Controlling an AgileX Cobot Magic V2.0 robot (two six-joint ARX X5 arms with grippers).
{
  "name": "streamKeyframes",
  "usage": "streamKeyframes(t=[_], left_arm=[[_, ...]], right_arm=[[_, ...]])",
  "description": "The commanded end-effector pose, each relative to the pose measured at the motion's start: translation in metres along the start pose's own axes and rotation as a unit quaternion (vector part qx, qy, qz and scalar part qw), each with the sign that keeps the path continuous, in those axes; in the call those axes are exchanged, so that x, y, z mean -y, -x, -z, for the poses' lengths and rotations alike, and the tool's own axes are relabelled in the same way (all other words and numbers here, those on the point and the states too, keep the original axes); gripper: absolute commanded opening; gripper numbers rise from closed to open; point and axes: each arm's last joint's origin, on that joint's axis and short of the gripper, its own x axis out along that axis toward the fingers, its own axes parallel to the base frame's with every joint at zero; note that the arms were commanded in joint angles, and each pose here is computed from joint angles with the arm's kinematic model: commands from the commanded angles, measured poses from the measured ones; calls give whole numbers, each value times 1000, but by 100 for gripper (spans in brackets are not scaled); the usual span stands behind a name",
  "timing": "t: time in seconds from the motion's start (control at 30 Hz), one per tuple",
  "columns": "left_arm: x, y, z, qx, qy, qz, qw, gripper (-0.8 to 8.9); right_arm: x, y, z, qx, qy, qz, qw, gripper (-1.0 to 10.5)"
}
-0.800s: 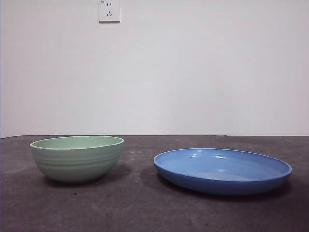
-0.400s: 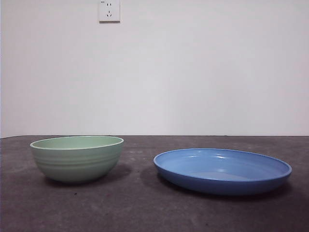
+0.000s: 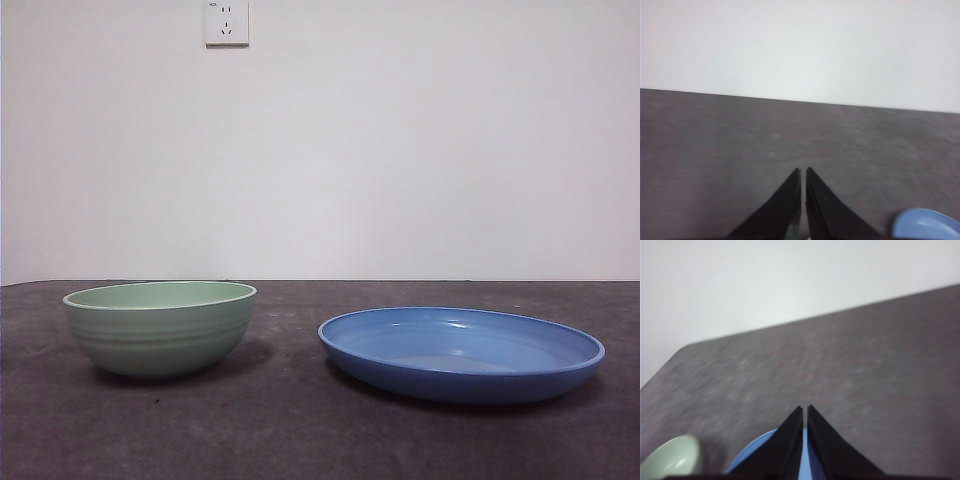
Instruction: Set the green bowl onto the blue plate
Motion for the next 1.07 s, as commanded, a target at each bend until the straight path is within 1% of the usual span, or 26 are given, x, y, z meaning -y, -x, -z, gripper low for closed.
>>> streamKeyframes(t=[0.03, 0.2, 0.27, 0.33, 0.43, 0.57, 0.67, 0.73, 1.07], left_arm=[[6, -4, -21, -14, 2, 46, 999, 16], [12, -10, -39, -51, 12, 96, 994, 16], [15, -13, -43, -62, 14, 111, 992, 16], [18, -16, -45, -74, 15, 128, 989, 16], [24, -21, -44, -90, 16, 155, 984, 17], [30, -27, -39, -113, 18, 172, 978, 16], [31, -31, -36, -122, 19, 177, 977, 19], [30, -32, -36, -126, 21, 175, 976, 19], [29, -32, -28, -166, 36, 167, 971, 30]], right_arm=[[-8, -3, -19, -16, -7, -35, 999, 10], [-18, -14, -44, -48, -9, -97, 994, 10], [-21, -19, -52, -64, -11, -116, 991, 10], [-25, -26, -57, -84, -4, -140, 987, 10], [-30, -35, -60, -108, 3, -159, 981, 10], [-37, -43, -57, -140, 12, -180, 974, 10], [-43, -44, -53, -151, 27, -192, 969, 11], [-45, -44, -52, -153, 29, -198, 968, 11], [-43, -42, -45, -188, 14, -187, 964, 12]])
